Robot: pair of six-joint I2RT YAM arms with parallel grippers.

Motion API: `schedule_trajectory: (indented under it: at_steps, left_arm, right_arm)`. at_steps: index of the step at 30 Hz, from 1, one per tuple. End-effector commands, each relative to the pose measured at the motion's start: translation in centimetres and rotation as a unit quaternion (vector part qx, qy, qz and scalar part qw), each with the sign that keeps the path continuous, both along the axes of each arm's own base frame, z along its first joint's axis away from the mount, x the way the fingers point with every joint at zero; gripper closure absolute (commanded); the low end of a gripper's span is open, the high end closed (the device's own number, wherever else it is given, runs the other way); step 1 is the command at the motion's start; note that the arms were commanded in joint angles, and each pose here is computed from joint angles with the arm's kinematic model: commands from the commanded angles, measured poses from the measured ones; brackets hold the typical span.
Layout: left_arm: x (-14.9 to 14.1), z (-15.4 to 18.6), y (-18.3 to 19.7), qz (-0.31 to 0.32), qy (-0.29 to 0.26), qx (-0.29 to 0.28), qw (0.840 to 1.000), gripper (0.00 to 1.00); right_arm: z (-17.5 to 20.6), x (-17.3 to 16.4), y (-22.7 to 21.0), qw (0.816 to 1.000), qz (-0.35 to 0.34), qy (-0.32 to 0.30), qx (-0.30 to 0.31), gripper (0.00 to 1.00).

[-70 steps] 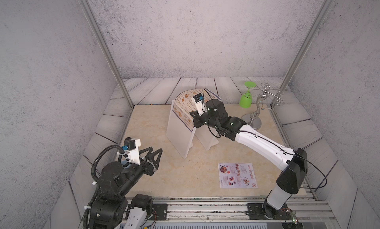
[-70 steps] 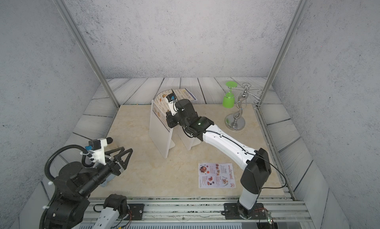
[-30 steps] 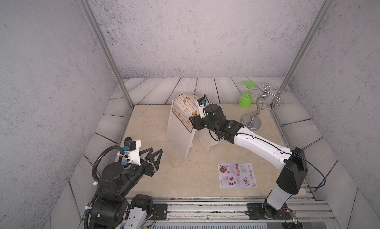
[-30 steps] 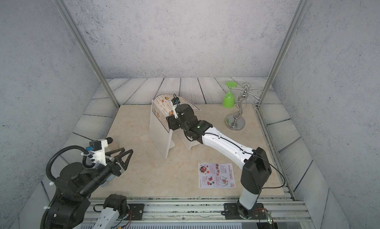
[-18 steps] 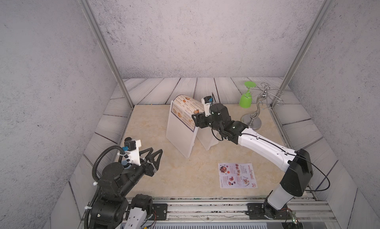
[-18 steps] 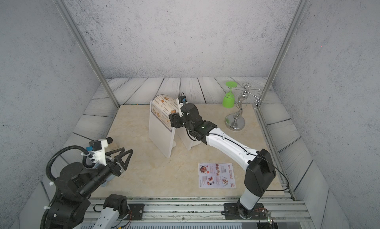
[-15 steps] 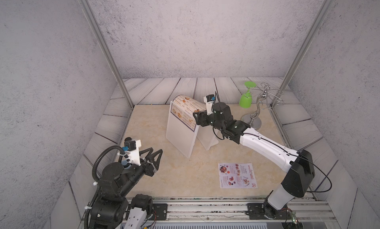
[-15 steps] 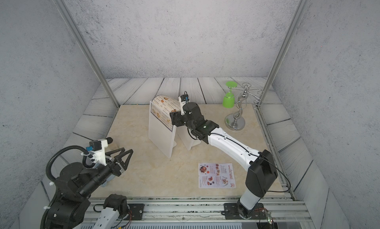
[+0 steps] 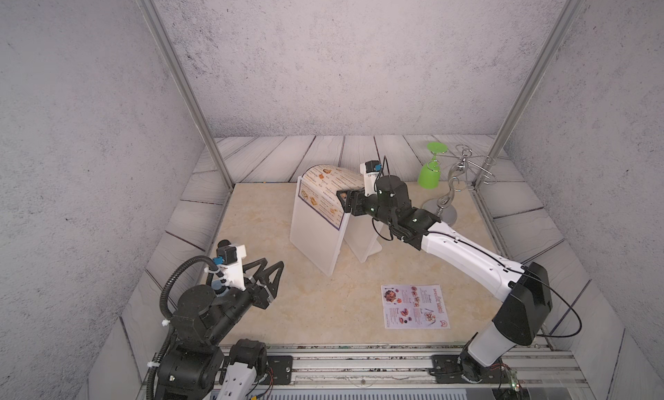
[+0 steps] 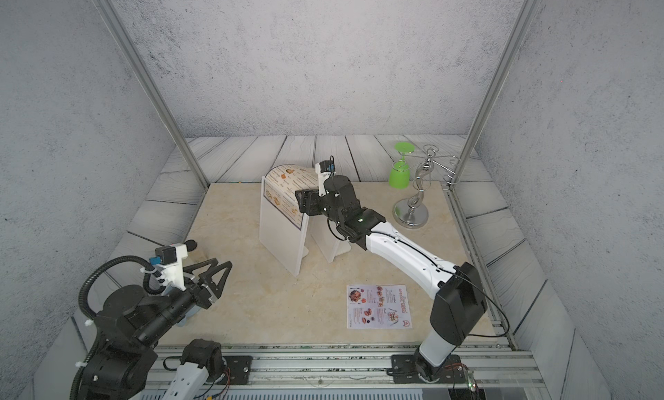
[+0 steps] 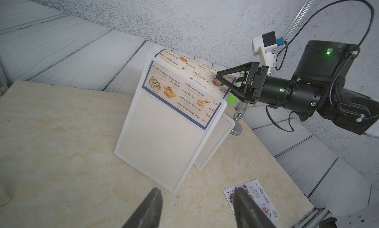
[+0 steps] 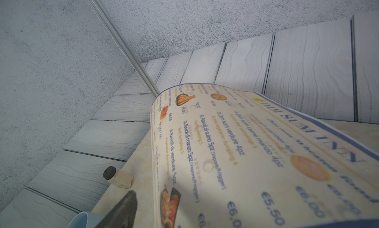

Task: Insert the menus into the narrow rack
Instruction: Insert the menu into the narrow rack.

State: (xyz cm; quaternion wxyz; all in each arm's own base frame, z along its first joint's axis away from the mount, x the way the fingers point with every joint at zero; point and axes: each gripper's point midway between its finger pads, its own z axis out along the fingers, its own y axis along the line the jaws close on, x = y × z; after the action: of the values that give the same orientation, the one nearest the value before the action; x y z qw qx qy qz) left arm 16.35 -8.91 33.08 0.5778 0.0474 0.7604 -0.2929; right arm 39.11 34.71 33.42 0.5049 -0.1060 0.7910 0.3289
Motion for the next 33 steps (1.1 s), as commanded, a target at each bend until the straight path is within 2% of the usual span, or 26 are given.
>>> schedule_trajectory:
  at_steps: [1,16,21,28,33]
  left_arm:
    - [-0.3,0.2,0.0,-0.003,-0.007,-0.002,1.0,0.41]
    - [-0.2,0.5,-0.1,-0.004,-0.01,0.0,1.0,0.41]
    - [-0.3,0.5,0.0,-0.003,-0.01,0.003,1.0,0.41]
    - [-0.4,0.6,0.0,-0.002,-0.011,0.004,1.0,0.41]
    - [-0.2,0.4,0.1,0.0,-0.008,0.004,1.0,0.41]
  right_arm:
    - [2.8,0.2,-0.6,0.999,-0.004,-0.015,0.038,0.24]
    - [4.7,2.0,-1.1,0.998,-0.01,-0.022,0.053,0.24]
    - [5.0,3.0,-1.2,0.998,-0.009,-0.022,0.054,0.27]
    - [5.9,4.0,-1.2,0.998,0.005,-0.03,0.047,0.39]
    - [6.2,3.9,-0.9,0.998,0.02,-0.037,0.042,0.54]
